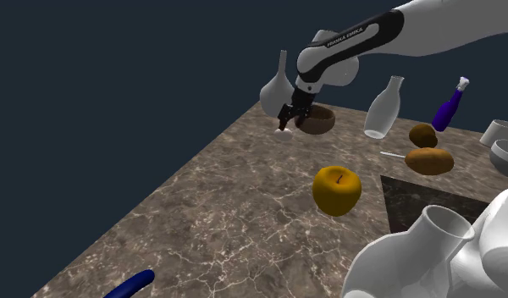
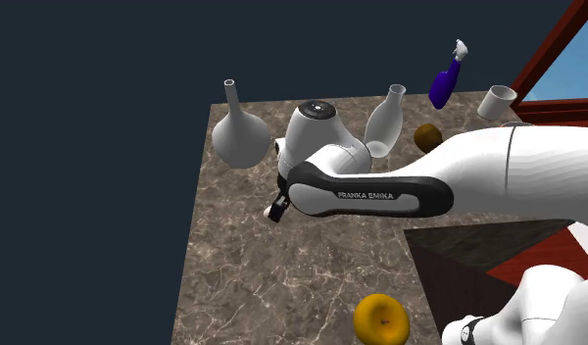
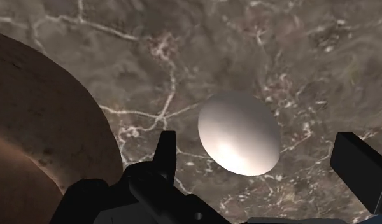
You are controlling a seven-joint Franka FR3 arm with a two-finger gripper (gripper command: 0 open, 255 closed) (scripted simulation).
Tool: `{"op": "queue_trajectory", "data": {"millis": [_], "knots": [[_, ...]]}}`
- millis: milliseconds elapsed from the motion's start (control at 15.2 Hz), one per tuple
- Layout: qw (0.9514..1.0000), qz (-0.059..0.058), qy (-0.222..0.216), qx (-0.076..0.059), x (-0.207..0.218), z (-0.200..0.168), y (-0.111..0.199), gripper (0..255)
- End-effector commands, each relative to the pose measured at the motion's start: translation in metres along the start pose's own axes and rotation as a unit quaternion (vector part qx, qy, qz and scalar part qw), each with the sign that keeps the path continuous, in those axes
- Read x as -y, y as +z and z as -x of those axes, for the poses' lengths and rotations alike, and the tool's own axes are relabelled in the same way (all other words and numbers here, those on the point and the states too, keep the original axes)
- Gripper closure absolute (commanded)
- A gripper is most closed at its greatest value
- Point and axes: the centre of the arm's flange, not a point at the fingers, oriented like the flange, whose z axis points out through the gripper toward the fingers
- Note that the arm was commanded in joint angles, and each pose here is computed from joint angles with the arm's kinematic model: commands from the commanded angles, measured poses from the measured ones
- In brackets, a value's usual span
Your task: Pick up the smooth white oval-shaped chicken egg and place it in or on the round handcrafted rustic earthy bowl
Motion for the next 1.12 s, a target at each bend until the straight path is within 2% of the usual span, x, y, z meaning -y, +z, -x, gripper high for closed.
{"op": "queue_trajectory", "data": {"millis": [0, 330, 858, 924, 1056], "knots": [[1.0, 0.0, 0.0, -0.001, -0.001, -0.003, 0.011, 0], [1.0, 0.0, 0.0, -0.001, -0.001, -0.003, 0.041, 0], [1.0, 0.0, 0.0, -0.001, -0.001, -0.003, 0.041, 0], [1.0, 0.0, 0.0, -0.001, -0.003, -0.003, 0.043, 255], [1.0, -0.001, 0.0, -0.001, -0.001, 0.0, 0.045, 255]]}}
